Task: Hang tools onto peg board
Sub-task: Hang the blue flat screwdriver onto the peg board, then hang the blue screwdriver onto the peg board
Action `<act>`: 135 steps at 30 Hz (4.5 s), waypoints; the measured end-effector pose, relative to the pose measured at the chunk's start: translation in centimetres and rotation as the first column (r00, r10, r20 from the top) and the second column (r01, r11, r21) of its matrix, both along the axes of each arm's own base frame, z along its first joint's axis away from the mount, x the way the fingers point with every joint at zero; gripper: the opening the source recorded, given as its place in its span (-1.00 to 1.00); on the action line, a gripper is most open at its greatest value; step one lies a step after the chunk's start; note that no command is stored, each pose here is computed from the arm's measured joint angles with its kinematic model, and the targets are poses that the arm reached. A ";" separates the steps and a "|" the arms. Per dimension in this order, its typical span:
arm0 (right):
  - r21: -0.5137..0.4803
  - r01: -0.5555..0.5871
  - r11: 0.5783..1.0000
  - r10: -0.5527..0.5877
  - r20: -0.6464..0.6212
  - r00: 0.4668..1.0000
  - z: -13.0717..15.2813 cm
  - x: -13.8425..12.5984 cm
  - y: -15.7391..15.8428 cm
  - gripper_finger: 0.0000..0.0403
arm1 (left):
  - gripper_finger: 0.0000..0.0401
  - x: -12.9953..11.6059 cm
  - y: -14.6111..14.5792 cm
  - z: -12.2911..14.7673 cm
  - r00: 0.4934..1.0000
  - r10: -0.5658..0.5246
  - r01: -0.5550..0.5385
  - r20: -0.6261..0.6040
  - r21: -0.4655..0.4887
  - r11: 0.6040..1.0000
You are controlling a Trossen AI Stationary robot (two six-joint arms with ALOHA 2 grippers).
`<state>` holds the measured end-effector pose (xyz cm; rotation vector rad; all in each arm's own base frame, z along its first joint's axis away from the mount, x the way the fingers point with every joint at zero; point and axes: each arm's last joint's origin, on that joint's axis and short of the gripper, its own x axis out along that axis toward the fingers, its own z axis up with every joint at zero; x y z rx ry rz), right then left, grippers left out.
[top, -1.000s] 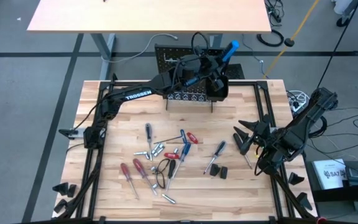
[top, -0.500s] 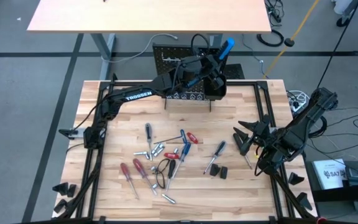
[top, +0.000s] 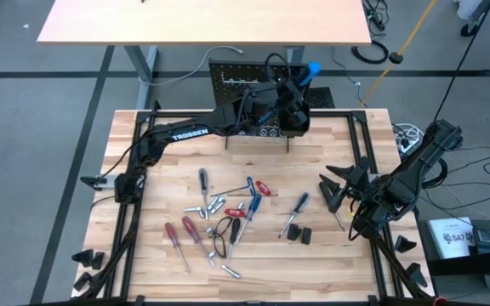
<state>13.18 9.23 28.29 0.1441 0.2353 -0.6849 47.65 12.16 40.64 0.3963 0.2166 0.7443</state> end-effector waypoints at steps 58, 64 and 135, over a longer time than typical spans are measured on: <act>0.020 -0.031 0.999 0.033 -0.098 0.995 -0.7 0.2 0.4 -0.23 | 0.53 -16.0 -13.9 5.8 0.950 -0.075 -0.032 -0.302 -0.334 0.942; 0.046 -0.041 0.998 0.046 -0.109 0.993 -0.7 0.3 0.5 -0.23 | 0.52 -20.0 -17.6 2.1 0.962 0.024 -0.108 -0.271 -0.301 0.947; 0.322 -0.367 0.873 0.391 -0.012 0.920 -3.9 16.9 -4.1 -0.23 | 0.52 -33.4 -9.8 -11.2 0.851 -0.286 0.492 0.440 -0.478 0.728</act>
